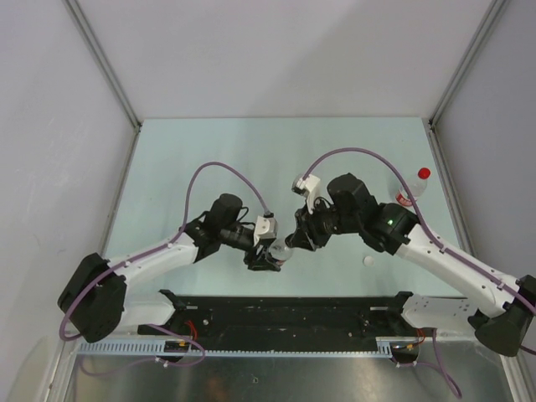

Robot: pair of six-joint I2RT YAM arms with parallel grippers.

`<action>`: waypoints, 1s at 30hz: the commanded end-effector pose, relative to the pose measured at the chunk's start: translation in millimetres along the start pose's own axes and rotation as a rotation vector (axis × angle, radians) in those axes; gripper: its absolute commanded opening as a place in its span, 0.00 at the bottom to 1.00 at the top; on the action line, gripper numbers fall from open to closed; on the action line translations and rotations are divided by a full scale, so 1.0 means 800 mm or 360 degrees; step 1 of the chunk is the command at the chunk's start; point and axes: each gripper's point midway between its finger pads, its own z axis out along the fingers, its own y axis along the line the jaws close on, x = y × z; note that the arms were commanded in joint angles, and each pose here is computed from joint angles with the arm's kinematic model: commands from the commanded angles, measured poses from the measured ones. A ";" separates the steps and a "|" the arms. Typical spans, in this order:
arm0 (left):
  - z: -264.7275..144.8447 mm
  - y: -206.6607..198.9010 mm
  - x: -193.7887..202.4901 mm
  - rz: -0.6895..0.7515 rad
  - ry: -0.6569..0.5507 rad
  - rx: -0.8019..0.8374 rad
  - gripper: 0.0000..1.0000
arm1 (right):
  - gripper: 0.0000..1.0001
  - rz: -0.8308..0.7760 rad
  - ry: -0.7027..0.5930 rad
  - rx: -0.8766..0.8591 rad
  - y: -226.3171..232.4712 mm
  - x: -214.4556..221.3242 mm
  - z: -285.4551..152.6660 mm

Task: Screw on the bottle caps
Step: Screw the bottle cap onto the plastic bottle.

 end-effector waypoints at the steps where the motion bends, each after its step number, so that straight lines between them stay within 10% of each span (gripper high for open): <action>1: -0.012 0.027 -0.110 0.0453 -0.0279 -0.0203 0.38 | 0.22 0.0458 0.0249 0.0118 -0.006 0.059 0.017; 11: -0.008 0.048 -0.113 0.0434 -0.0266 -0.0329 0.33 | 0.31 0.0821 0.0185 0.0275 -0.014 0.052 0.021; 30: 0.014 0.049 -0.099 0.0324 -0.0309 -0.0199 0.33 | 0.53 0.0470 -0.0192 0.0282 -0.014 -0.009 -0.014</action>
